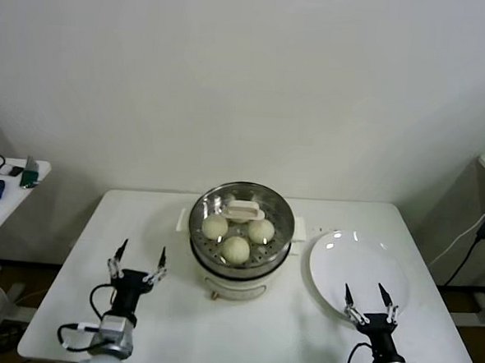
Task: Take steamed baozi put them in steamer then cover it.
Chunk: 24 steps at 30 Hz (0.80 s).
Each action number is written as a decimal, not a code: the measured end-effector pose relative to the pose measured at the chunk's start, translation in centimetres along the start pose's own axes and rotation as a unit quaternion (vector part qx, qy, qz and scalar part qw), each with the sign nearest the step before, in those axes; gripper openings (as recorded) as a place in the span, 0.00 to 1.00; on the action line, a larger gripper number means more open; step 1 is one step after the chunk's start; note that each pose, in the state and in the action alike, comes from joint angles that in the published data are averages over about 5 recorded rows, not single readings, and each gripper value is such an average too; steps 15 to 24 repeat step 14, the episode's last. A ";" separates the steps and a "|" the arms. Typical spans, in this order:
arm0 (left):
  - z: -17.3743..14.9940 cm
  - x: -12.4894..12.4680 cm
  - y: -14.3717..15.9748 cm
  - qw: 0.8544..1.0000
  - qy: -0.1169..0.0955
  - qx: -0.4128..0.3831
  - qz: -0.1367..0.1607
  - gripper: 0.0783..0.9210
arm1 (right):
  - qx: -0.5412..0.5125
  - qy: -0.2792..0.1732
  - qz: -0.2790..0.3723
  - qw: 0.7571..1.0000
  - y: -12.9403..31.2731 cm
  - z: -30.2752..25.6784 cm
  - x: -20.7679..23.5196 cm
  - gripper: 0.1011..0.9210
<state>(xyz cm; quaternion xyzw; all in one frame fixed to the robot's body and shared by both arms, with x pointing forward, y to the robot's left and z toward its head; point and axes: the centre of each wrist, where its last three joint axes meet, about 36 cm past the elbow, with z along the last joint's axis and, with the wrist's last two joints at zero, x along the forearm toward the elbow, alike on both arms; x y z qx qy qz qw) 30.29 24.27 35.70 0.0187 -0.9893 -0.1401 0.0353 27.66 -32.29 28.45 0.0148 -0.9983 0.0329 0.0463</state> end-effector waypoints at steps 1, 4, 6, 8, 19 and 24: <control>0.4 0.2 0.1 1.000 0.003 0.008 -0.001 0.88 | 0.000 0.000 0.000 1.000 0.0 0.1 0.0 0.88; 1.6 0.6 0.2 1.000 0.010 0.029 -0.004 0.88 | 0.002 0.001 0.000 1.000 -0.1 0.2 0.1 0.88; 2.2 0.8 0.2 0.999 0.015 0.040 -0.005 0.88 | 0.003 0.002 -0.001 1.000 -0.2 0.3 0.2 0.88; 2.7 1.1 0.2 0.999 0.019 0.049 -0.005 0.88 | 0.003 0.003 -0.001 1.000 -0.3 0.4 0.3 0.88; 3.7 1.6 0.3 0.998 0.026 0.063 -0.007 0.88 | 0.004 0.004 -0.001 1.000 -0.3 0.6 0.3 0.88; 3.7 1.6 0.3 0.998 0.026 0.063 -0.007 0.88 | 0.004 0.004 -0.001 1.000 -0.3 0.6 0.3 0.88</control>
